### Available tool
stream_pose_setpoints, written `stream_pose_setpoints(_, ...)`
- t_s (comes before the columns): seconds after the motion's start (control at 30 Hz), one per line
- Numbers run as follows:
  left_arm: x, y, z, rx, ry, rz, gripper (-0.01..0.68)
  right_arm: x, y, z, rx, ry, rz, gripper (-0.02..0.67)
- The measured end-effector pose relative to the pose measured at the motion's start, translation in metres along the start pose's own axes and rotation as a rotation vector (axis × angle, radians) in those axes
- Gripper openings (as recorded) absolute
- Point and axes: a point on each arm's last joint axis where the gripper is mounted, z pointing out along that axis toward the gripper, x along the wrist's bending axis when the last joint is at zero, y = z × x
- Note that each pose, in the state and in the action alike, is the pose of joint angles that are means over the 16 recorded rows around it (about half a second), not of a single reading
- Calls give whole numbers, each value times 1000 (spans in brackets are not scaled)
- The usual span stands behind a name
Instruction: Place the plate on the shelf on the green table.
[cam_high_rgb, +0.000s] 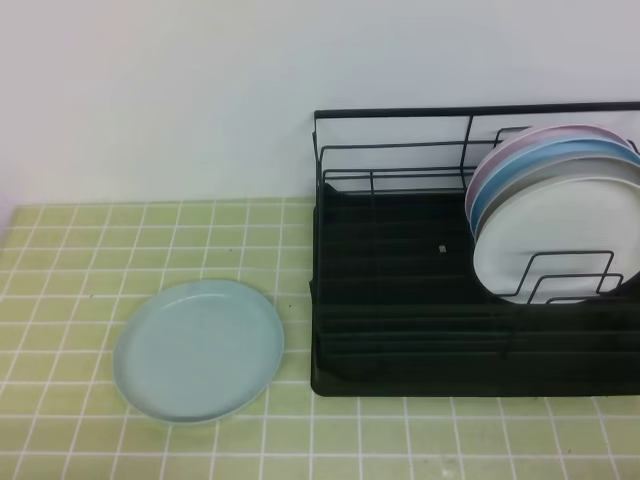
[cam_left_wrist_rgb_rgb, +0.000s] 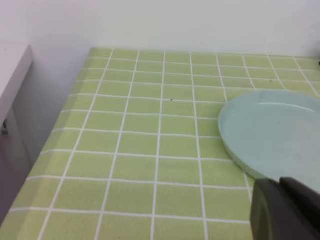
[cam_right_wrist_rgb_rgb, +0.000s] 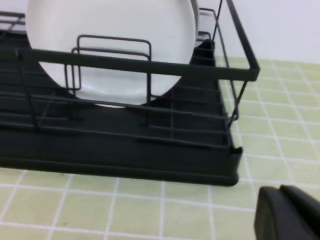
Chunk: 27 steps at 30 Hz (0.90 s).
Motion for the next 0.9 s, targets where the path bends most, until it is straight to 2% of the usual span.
stream_pose_setpoints(0.27, -2, 11, -1, -120, -17, 20, -2, -1, 18, -2, -199, -12, -24, -4)
stream_pose_setpoints(0.63, -10, 49, -15, -569, -101, 38, -2, -2, 52, -17, -613, -26, -16, -4)
stream_pose_setpoints(0.9, -13, 65, -28, -791, -144, 39, -2, -2, 61, -23, -725, -28, -12, -3)
